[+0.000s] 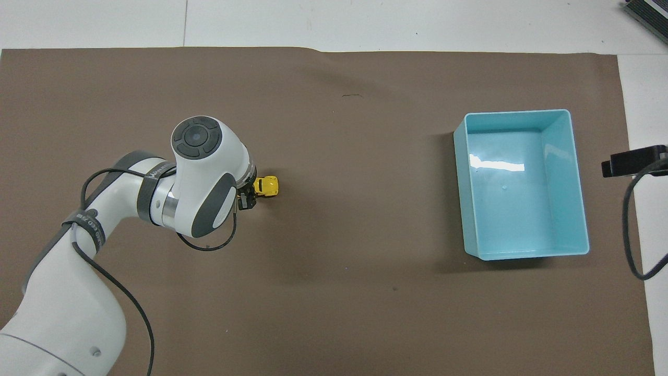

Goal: Wind up and store yellow beetle car
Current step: 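Lift the left gripper off the car, letting it roll toward the box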

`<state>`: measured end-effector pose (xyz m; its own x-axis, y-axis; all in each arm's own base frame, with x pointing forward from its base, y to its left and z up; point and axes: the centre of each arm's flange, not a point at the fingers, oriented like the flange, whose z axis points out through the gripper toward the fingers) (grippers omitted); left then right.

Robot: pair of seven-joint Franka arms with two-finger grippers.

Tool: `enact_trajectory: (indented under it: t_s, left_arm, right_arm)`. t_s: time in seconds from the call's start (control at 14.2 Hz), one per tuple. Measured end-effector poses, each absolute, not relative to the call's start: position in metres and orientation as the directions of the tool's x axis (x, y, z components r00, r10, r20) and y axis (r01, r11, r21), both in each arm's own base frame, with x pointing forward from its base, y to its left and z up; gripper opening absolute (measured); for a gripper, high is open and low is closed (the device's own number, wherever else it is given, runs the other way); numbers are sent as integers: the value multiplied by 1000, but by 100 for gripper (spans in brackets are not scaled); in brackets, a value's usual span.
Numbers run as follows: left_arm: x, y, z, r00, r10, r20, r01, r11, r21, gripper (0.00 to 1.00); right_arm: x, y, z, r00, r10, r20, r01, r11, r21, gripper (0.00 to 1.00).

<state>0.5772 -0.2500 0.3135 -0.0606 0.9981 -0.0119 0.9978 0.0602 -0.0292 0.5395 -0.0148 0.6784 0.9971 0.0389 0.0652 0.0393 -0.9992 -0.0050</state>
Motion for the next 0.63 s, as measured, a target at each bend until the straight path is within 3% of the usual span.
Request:
enact_trajectory:
  t_s: [0.21, 0.35, 0.63]
  left_arm:
    - [579, -246, 293, -33, 999, 19, 998, 34, -48, 82]
    - [584, -249, 309, -30, 999, 16, 999, 31, -36, 100]
    - [587, -252, 360, -28, 999, 21, 999, 29, -29, 100]
  right_arm:
    - [539, -15, 678, 997, 39, 65, 39, -999, -5, 100]
    - [539, -15, 678, 997, 39, 65, 39, -999, -5, 100]
    - [539, -15, 678, 997, 39, 65, 39, -999, -5, 100]
